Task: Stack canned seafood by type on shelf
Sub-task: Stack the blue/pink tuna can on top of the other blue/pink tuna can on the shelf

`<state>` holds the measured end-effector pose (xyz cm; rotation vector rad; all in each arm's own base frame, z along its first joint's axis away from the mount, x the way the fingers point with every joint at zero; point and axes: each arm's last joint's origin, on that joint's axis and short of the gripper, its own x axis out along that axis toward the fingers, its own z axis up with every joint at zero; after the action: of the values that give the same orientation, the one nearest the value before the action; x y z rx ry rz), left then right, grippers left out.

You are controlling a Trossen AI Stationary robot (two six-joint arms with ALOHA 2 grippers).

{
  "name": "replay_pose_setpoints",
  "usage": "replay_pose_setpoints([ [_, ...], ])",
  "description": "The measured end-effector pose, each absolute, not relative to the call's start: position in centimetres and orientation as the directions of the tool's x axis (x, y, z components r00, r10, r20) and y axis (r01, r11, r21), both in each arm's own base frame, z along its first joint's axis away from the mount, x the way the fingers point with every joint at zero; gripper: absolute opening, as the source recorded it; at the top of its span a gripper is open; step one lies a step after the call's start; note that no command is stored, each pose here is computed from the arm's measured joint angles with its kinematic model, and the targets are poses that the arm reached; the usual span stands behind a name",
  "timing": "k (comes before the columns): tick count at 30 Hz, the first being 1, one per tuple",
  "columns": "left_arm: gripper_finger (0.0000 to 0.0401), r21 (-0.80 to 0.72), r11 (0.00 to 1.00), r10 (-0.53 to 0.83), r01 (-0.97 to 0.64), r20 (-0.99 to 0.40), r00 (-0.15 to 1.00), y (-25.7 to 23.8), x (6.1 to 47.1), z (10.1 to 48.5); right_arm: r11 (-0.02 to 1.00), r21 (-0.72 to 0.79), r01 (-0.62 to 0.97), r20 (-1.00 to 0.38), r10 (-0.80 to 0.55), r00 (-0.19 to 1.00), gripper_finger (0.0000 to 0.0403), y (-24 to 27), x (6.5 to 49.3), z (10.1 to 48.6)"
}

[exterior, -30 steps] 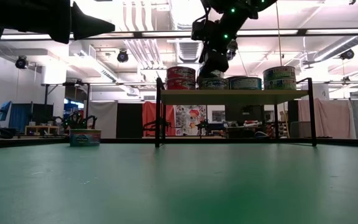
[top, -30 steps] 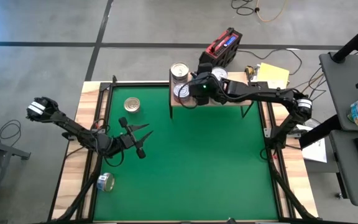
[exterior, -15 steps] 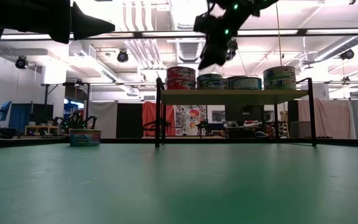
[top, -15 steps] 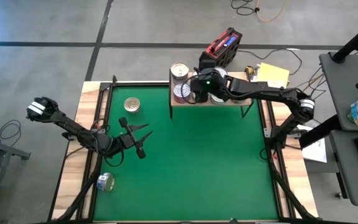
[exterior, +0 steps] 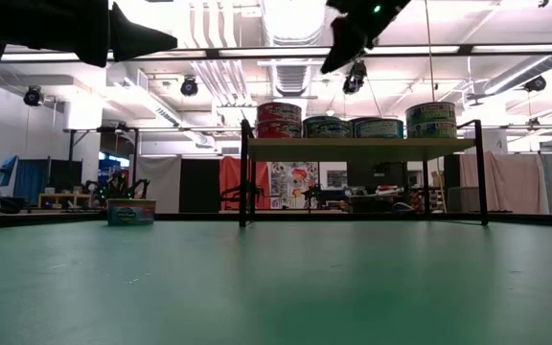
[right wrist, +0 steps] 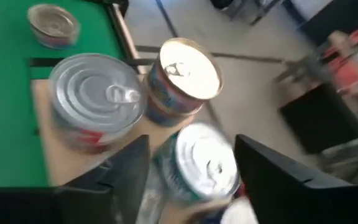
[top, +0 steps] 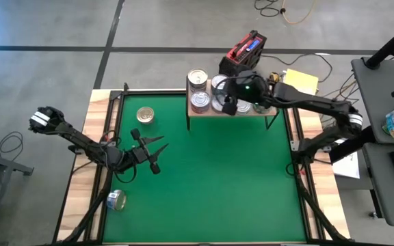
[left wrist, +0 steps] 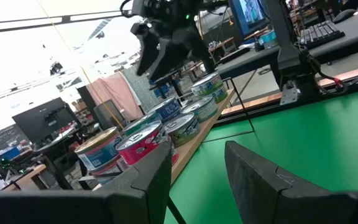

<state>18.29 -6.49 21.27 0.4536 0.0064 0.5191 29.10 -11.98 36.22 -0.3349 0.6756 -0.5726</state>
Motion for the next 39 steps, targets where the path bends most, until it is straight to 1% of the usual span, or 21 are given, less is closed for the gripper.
replay_pose_setpoints([
  [4,0.0134,0.413,0.774,0.481,-0.480,0.110,0.870,-6.5,18.3,21.4,0.866,-0.302,0.398,-0.523,-0.499,0.691,0.0153,-10.7,27.6,37.0],
  [10,0.0134,0.381,0.786,0.481,-0.488,0.120,0.868,-6.6,18.5,21.9,0.902,-0.251,0.350,-0.542,-0.431,0.722,0.0038,-7.7,26.6,35.6],
  [11,0.0134,0.377,0.786,0.481,-0.489,0.121,0.868,-6.6,18.6,22.0,0.904,-0.251,0.346,-0.540,-0.427,0.726,0.0023,-7.1,26.5,35.2],
  [12,0.0134,0.371,0.789,0.481,-0.490,0.122,0.868,-6.7,18.6,22.1,0.904,-0.246,0.349,-0.536,-0.427,0.728,0.0018,-6.6,26.3,34.9],
  [16,0.0134,0.348,0.800,0.480,-0.488,0.116,0.869,-6.7,18.7,22.1,0.909,-0.228,0.348,-0.512,-0.416,0.752,0.0011,-4.6,25.8,33.2],
  [19,0.0134,0.290,0.825,0.478,-0.485,0.098,0.873,-6.7,18.7,21.8,0.928,-0.192,0.320,-0.481,-0.373,0.794,0.0010,-2.9,25.2,32.0],
  [27,0.0134,0.046,0.884,0.466,-0.465,-0.032,0.884,-6.9,18.8,19.9,0.967,-0.072,0.245,-0.510,-0.247,0.824,0.0009,0.9,23.5,27.6],
  [33,0.0134,-0.147,0.907,0.392,-0.394,-0.046,0.919,-7.2,18.8,19.7,0.975,-0.037,0.218,-0.552,-0.202,0.809,0.0012,2.3,23.1,25.1],
  [39,0.0134,-0.269,0.888,0.371,-0.373,-0.060,0.927,-7.7,18.9,20.1,0.984,-0.009,0.178,-0.587,-0.150,0.796,0.0013,4.0,22.4,23.5],
])
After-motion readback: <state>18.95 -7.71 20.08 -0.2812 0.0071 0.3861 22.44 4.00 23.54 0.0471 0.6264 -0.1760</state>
